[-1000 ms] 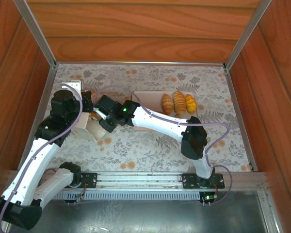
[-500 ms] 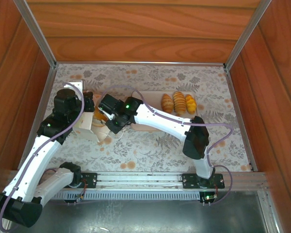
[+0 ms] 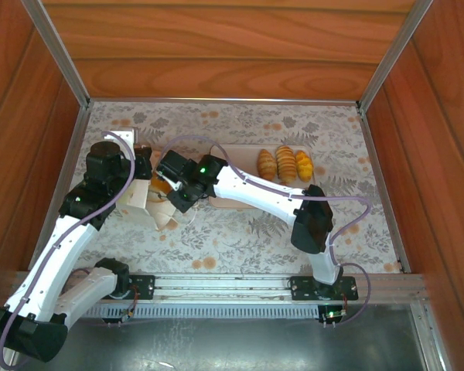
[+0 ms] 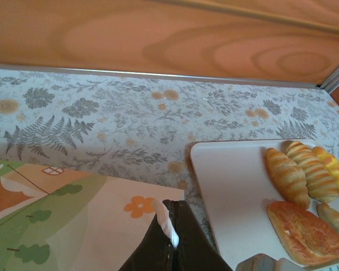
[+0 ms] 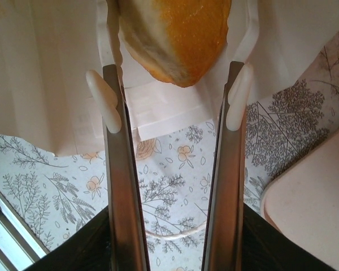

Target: Take the fake bread out of the paper bag

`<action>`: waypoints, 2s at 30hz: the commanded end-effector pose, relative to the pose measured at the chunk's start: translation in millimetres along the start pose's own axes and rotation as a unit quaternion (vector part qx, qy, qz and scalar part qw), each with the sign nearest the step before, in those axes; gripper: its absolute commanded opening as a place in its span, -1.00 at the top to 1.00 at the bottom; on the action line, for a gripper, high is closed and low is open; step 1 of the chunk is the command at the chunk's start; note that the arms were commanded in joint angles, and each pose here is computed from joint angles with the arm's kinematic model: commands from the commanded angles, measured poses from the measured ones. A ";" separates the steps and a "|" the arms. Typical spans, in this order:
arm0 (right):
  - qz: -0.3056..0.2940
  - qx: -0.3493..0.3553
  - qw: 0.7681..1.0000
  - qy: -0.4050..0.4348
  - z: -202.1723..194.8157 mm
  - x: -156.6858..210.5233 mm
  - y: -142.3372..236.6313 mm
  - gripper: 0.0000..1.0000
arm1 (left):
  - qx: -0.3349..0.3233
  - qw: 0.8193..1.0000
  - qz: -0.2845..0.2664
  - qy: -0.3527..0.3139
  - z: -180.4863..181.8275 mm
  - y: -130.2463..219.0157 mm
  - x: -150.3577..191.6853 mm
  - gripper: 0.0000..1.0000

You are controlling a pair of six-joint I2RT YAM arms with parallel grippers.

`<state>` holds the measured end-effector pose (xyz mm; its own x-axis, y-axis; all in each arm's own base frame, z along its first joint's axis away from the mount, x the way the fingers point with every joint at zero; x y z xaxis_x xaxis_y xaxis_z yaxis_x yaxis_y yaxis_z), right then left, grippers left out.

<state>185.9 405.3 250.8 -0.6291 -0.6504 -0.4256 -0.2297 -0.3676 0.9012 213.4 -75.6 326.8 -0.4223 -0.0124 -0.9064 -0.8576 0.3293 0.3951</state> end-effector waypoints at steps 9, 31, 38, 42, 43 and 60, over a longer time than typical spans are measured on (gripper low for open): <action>-0.008 -0.011 1.000 0.016 -3.6 -6.5 -17.9 0.13 | 0.010 1.000 -0.018 -0.008 -2.5 4.0 -6.4 1.00; -0.040 -0.139 0.985 -0.090 -37.7 10.9 49.8 0.42 | -0.030 1.000 -0.003 0.002 4.2 -4.6 1.5 1.00; -0.022 -0.174 0.981 -0.080 -40.1 26.2 66.3 0.41 | -0.036 0.999 0.001 0.012 5.1 -8.7 1.7 1.00; -0.009 -0.167 0.982 -0.087 -43.7 36.4 70.1 0.41 | -0.038 0.999 -0.001 0.013 5.1 -8.3 -0.4 1.00; -0.006 -0.165 0.982 -0.090 -45.4 38.9 68.5 0.41 | -0.039 0.999 -0.002 0.012 5.0 -8.1 -0.6 1.00; -0.089 -0.147 0.968 -0.180 -107.3 113.7 117.9 0.42 | -0.073 0.997 0.003 0.018 10.6 -12.5 3.3 1.00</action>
<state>165.5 227.5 287.8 -0.8377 -0.3606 -0.4102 -0.1135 -0.6197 0.7766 225.5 -70.7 314.8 -0.4563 -0.0284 -0.8894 -0.8728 0.2088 0.4411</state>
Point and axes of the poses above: each hand's point on the last joint's axis, 136 mm out from that joint toward the fingers, its own y axis back along the fingers, its own z axis along the line the jaws close on, x = y × z, the point moved 10 cm from there along y, back along the fingers, and after that the axes turned 8 degrees about -y, right-handed, at the moved point
